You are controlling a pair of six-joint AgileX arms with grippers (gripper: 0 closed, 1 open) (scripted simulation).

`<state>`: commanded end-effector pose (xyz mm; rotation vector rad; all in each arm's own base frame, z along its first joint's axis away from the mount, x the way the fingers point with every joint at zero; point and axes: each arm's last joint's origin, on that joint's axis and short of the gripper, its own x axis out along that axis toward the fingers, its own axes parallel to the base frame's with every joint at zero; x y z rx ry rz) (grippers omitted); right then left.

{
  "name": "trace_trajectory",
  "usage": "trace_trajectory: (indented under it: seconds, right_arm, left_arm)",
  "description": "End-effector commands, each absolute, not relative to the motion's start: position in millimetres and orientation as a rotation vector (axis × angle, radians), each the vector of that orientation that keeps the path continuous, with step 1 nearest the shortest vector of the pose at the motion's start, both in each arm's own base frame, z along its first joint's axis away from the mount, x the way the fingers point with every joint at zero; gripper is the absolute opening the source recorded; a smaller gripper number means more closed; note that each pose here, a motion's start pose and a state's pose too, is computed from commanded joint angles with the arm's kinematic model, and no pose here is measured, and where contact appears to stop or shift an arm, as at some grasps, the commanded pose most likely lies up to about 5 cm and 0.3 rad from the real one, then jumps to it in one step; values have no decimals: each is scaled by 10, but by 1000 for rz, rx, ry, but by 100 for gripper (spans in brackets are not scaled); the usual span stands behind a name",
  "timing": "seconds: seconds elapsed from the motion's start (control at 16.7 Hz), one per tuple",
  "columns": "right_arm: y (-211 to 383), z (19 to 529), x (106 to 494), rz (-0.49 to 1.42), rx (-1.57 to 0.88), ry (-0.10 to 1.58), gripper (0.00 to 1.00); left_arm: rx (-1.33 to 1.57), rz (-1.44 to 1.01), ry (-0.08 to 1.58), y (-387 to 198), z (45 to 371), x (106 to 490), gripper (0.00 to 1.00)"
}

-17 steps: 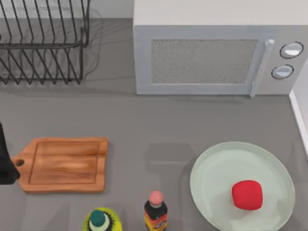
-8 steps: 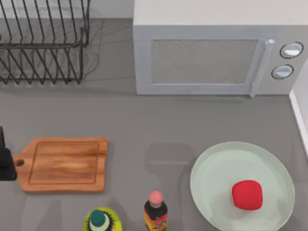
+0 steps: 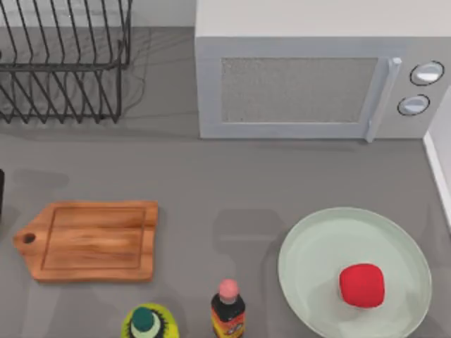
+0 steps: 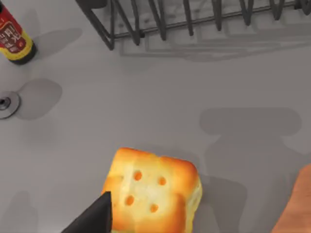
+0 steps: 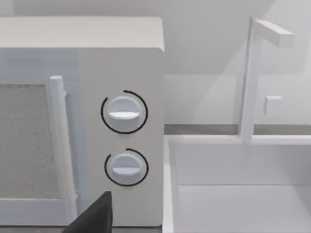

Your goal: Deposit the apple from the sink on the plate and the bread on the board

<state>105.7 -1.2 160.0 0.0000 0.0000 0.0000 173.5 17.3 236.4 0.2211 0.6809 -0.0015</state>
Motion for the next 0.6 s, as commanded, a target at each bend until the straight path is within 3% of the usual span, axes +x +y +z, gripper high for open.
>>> trace_trajectory:
  seconds: [0.3, 0.6]
  right_arm:
    - [-12, 1600, 1057, 0, 0, 0, 100]
    - [-12, 1600, 1057, 0, 0, 0, 100]
  left_arm:
    - [287, -67, 1010, 372, 2428, 2345, 100]
    - [310, -167, 1294, 607, 2237, 2906, 100]
